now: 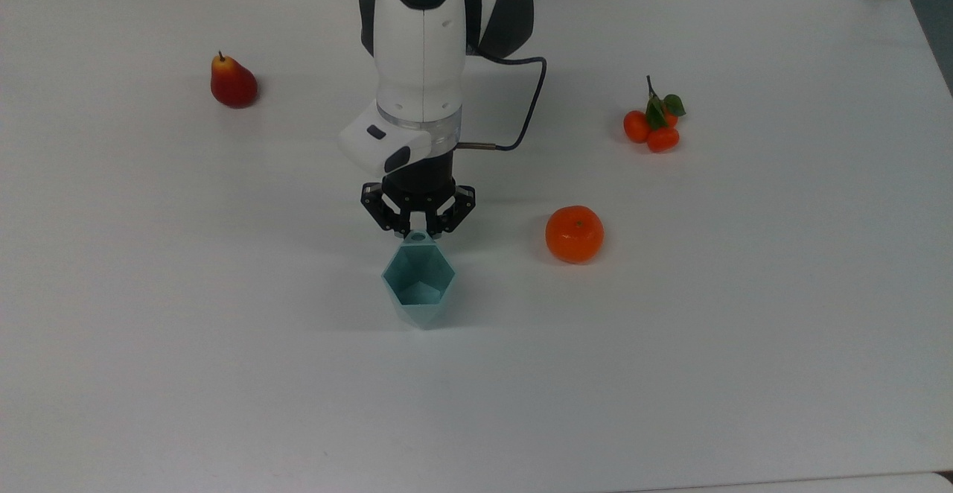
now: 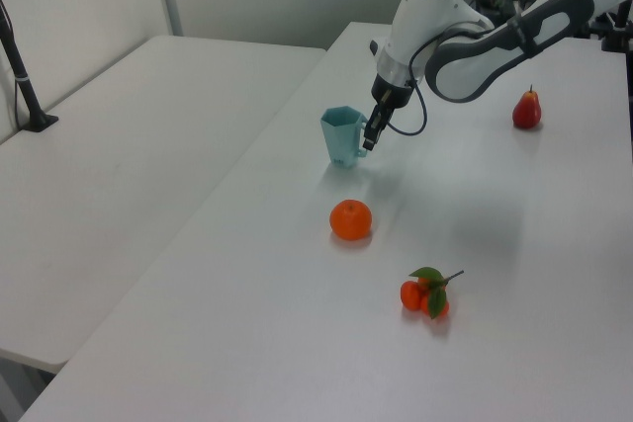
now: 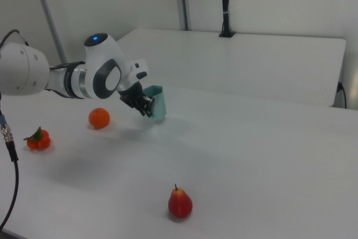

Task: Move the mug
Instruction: 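Lift the teal mug and carry it toward the red pear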

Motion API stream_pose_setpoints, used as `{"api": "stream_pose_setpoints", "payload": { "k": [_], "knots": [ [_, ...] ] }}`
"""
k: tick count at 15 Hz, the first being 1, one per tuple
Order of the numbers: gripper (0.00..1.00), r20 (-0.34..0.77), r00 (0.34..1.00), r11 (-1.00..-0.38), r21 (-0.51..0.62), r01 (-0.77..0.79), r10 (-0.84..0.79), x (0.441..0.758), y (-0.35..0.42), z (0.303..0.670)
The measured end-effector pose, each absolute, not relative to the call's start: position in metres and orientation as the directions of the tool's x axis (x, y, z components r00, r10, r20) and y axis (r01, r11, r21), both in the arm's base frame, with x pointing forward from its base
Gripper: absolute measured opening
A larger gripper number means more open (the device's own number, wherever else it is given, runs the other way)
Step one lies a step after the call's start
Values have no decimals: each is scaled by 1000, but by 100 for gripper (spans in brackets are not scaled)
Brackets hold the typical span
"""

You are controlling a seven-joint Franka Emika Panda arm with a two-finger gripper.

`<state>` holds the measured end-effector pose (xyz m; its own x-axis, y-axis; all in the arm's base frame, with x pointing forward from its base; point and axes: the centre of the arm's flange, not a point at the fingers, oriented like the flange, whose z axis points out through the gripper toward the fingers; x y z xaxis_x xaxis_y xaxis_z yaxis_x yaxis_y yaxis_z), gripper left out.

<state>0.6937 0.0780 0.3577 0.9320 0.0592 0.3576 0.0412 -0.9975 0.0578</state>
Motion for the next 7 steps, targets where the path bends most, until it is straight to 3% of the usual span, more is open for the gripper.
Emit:
{"api": "stream_pose_setpoints", "payload": {
  "k": [3, 7],
  "knots": [
    [23, 379, 925, -999, 40, 8, 23, 680, 75, 388],
    [23, 327, 945, -999, 32, -14, -3, 632, 66, 420]
  ]
}}
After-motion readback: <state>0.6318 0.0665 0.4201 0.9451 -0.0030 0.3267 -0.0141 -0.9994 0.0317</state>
